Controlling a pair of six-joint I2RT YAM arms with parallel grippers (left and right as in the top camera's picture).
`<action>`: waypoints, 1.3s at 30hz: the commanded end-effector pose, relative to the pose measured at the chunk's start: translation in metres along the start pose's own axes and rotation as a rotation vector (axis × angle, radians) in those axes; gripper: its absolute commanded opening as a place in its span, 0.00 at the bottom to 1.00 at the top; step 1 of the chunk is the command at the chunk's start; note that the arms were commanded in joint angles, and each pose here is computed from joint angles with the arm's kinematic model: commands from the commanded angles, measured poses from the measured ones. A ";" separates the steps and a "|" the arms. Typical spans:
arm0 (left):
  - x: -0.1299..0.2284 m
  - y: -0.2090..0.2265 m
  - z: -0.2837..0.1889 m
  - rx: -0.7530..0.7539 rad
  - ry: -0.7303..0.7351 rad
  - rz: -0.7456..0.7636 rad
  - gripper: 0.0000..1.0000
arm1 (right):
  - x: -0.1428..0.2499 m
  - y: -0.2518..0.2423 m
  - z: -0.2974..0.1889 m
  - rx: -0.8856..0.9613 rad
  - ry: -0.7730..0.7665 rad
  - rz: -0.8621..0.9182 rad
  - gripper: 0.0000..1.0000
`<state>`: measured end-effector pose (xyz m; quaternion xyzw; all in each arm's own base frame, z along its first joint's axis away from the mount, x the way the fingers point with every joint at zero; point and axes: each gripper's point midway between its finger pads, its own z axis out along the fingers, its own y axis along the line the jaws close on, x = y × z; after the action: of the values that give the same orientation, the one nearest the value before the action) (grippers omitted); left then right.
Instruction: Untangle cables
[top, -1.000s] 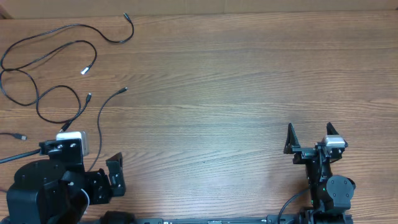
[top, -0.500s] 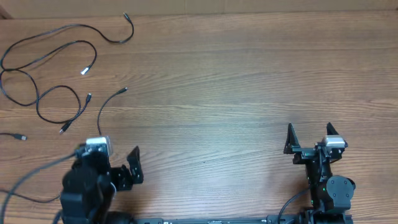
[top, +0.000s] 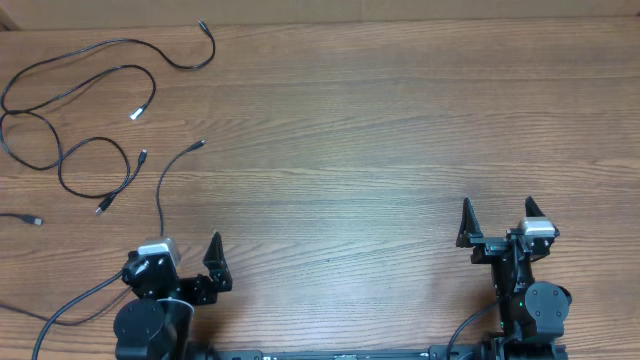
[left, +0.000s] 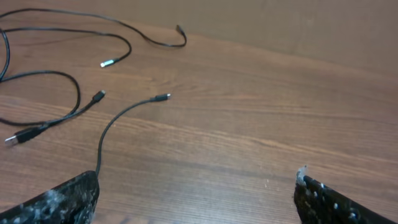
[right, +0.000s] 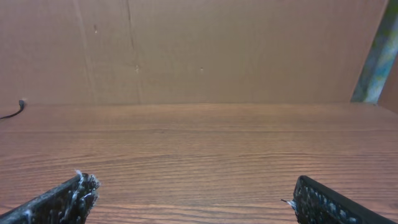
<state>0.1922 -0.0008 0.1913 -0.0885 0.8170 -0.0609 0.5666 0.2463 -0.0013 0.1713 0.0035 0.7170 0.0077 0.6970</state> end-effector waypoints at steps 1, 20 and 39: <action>-0.002 -0.003 0.007 0.030 -0.041 0.008 1.00 | 0.002 -0.003 0.000 0.015 -0.004 0.005 1.00; -0.027 -0.022 0.038 0.182 -0.374 0.105 1.00 | 0.002 -0.003 0.000 0.015 -0.004 0.005 1.00; 0.013 0.008 0.063 0.032 -0.279 0.139 1.00 | 0.002 -0.003 0.000 0.015 -0.004 0.005 1.00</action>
<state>0.2463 0.0002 0.1572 -0.0474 0.7321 -0.0549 0.6774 0.2464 -0.0012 0.1712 0.0032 0.7172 0.0078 0.6968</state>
